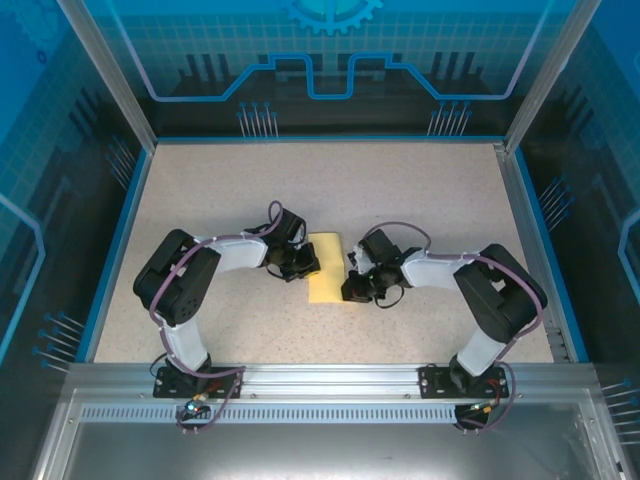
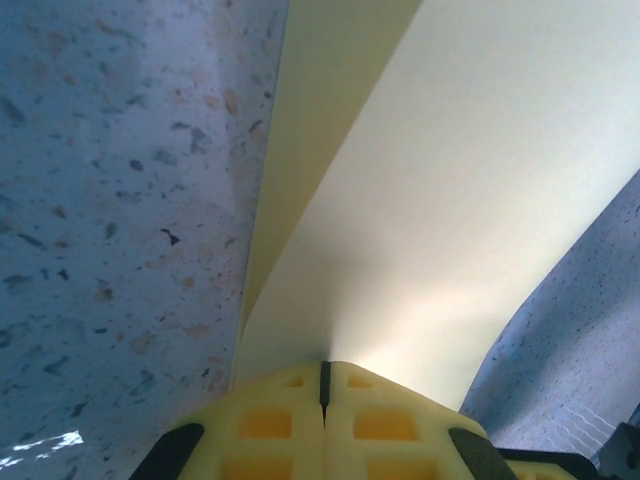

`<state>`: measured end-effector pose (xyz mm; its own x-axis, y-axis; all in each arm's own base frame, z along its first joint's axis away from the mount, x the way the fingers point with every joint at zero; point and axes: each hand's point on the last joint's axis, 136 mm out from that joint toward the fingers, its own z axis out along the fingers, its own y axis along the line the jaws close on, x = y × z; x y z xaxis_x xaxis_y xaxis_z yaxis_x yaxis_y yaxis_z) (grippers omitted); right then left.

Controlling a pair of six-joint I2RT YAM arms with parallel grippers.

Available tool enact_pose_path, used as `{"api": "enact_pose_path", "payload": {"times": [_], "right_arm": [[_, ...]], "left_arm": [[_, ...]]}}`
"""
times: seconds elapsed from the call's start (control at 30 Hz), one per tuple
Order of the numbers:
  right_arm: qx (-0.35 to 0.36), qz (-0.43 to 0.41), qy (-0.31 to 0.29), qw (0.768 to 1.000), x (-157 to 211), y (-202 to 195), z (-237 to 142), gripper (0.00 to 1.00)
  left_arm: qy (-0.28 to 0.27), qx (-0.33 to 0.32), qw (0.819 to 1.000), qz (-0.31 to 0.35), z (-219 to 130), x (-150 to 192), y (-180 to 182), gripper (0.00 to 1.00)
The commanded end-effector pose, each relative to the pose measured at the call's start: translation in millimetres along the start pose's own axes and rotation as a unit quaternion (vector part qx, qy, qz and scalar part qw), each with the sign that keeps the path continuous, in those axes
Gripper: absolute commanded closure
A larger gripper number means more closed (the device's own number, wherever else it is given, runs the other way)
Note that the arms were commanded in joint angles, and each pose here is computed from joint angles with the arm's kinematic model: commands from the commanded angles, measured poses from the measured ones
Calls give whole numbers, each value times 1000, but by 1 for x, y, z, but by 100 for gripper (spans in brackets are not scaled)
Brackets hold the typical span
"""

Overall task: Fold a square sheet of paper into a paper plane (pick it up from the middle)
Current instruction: First fold in half a square sheet of paper at the center of the table.

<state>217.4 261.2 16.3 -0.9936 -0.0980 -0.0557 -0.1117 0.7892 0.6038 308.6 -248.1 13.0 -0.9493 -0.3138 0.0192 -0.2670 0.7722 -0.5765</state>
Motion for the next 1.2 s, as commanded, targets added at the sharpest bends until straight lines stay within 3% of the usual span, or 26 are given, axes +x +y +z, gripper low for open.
{"api": "enact_pose_path", "payload": {"times": [0.0,0.2,0.47,0.87,1.03,1.17], "right_arm": [[13,-20,-5,1000,1,10,-17,93],[11,-44,-92,995,-64,34,-47,93],[-4,-35,-90,995,-123,33,-1,95],[-7,26,-93,995,-138,-11,20,95],[-44,21,-101,994,-148,7,15,95],[-13,43,-98,994,-152,-9,23,96]], "left_arm": [[19,-77,997,-20,2,15,38,100],[22,-77,997,-15,1,17,39,100],[28,-79,996,-16,3,17,39,100],[36,-84,996,-13,5,18,39,100],[38,-85,996,-10,5,20,40,100],[40,-90,995,-9,5,20,43,100]]}}
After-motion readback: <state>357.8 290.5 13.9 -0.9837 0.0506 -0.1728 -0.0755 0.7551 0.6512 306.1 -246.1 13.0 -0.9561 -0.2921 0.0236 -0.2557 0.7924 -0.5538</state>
